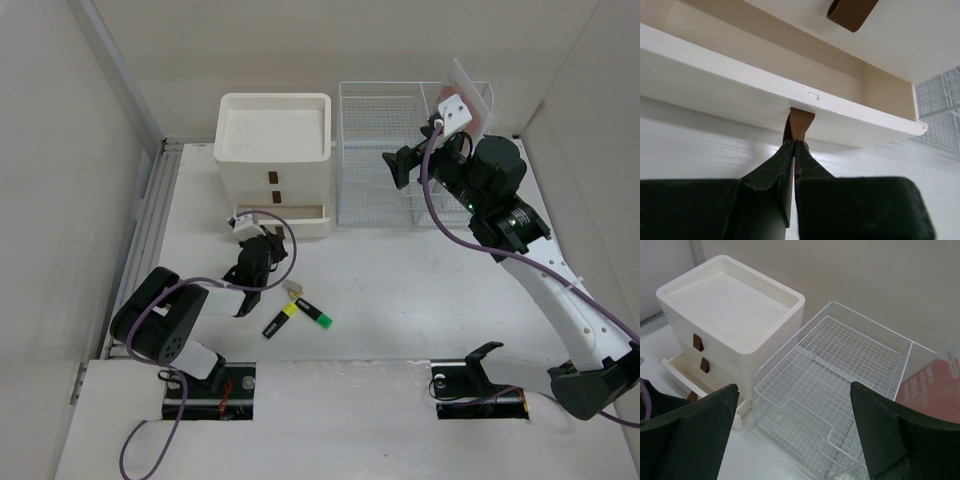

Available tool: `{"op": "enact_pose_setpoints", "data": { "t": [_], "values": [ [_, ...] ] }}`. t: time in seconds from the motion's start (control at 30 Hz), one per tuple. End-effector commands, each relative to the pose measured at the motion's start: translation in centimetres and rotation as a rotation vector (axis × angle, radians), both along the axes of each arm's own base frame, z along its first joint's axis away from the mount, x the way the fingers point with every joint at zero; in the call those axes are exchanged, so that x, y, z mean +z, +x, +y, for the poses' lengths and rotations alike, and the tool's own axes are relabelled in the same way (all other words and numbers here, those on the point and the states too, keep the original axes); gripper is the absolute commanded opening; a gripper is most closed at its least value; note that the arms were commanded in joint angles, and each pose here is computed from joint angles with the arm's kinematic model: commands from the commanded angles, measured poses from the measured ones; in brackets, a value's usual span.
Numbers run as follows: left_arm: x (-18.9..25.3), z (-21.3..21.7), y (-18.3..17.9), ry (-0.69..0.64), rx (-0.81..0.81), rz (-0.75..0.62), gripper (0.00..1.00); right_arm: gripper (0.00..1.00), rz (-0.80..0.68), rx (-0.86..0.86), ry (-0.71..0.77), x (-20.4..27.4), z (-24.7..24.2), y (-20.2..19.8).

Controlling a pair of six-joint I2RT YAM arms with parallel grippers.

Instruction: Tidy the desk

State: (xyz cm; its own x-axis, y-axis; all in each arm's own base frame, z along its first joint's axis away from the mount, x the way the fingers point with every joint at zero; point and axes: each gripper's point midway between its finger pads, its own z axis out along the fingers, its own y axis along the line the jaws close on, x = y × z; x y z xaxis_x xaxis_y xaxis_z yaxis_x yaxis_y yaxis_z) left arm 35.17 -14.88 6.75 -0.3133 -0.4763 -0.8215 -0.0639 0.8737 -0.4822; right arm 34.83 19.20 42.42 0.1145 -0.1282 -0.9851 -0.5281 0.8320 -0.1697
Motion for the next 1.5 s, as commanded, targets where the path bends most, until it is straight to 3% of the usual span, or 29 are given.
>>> {"op": "enact_pose_setpoints", "data": {
  "t": [0.0,0.13,0.17,0.2,0.27,0.33,0.37,0.5,0.63,0.7,0.77,0.8,0.83,0.9,0.93,1.07,1.2,1.3,1.47],
  "values": [
    [-0.9,-0.3,-1.6,-0.01,-0.019,0.038,0.0,0.98,-0.058,0.014,0.034,1.9,0.1,-0.1],
    [-1.2,-0.6,-2.1,-0.003,-0.029,0.045,0.0,0.98,-0.053,0.015,0.042,1.9,0.1,-0.2],
    [-1.2,-0.6,-2.1,-0.003,-0.029,0.045,0.05,0.98,-0.053,0.015,0.042,1.9,0.1,-0.2],
    [-1.2,-0.6,-2.1,-0.003,-0.029,0.045,0.22,0.98,-0.053,0.015,0.042,1.9,0.1,-0.2],
    [-1.2,-0.6,-2.1,-0.003,-0.029,0.045,0.33,0.98,-0.053,0.015,0.042,1.9,0.1,-0.2],
    [-0.7,-0.9,-2.2,-0.009,-0.038,0.034,0.51,0.98,-0.053,0.026,0.041,1.9,0.3,-0.3],
    [-0.7,-0.8,-2.5,-0.009,-0.038,0.034,0.64,0.98,-0.053,0.026,0.041,1.9,0.3,-0.3],
    [0.7,-1.0,-3.6,-0.029,-0.049,0.006,0.79,0.98,-0.037,0.067,0.031,1.1,1.1,-0.3],
    [4.5,-2.0,-5.5,-0.11,-0.084,-0.067,0.85,0.98,-0.026,0.206,-0.051,-1.3,3.1,-1.0],
    [5.1,-2.6,-6.8,-0.112,-0.117,-0.048,0.85,0.91,-0.039,0.406,-0.116,-2.7,5.5,-3.0],
    [8.4,-3.1,-7.5,-0.163,-0.147,-0.096,0.85,0.87,-0.048,0.593,-0.261,-6.1,7.0,-4.6],
    [9.6,-3.0,-7.7,-0.161,-0.151,-0.113,0.85,0.85,-0.048,0.781,-0.282,-7.7,8.3,-7.1],
    [11.1,-3.0,-8.0,-0.151,-0.169,-0.113,0.85,0.79,0.01,0.88,-0.318,-9.7,8.4,-8.6],
    [15.8,-1.9,-8.7,-0.178,-0.162,-0.202,0.79,0.72,-0.048,1.047,-0.37,-12.1,9.3,-9.7],
    [16.5,-1.1,-9.2,-0.134,-0.161,-0.201,0.77,0.7,-0.047,1.083,-0.377,-13.0,9.4,-9.9],
    [26.4,2.6,-11.2,-0.112,-0.111,-0.384,0.66,0.66,-0.04,1.172,-0.424,-16.7,10.4,-10.1],
    [30.2,4.6,-12.2,0.063,-0.115,-0.45,0.64,0.66,0.015,1.235,-0.502,-20.6,12.8,-11.4],
    [30.4,5.5,-12.4,0.176,-0.11,-0.466,0.8,0.66,0.055,1.284,-0.595,-24.0,15.9,-13.2],
    [29.6,7.5,-13.2,0.191,-0.049,-0.507,0.94,0.66,0.147,1.217,-0.709,-28.0,20.0,-14.2]
  ]
}}
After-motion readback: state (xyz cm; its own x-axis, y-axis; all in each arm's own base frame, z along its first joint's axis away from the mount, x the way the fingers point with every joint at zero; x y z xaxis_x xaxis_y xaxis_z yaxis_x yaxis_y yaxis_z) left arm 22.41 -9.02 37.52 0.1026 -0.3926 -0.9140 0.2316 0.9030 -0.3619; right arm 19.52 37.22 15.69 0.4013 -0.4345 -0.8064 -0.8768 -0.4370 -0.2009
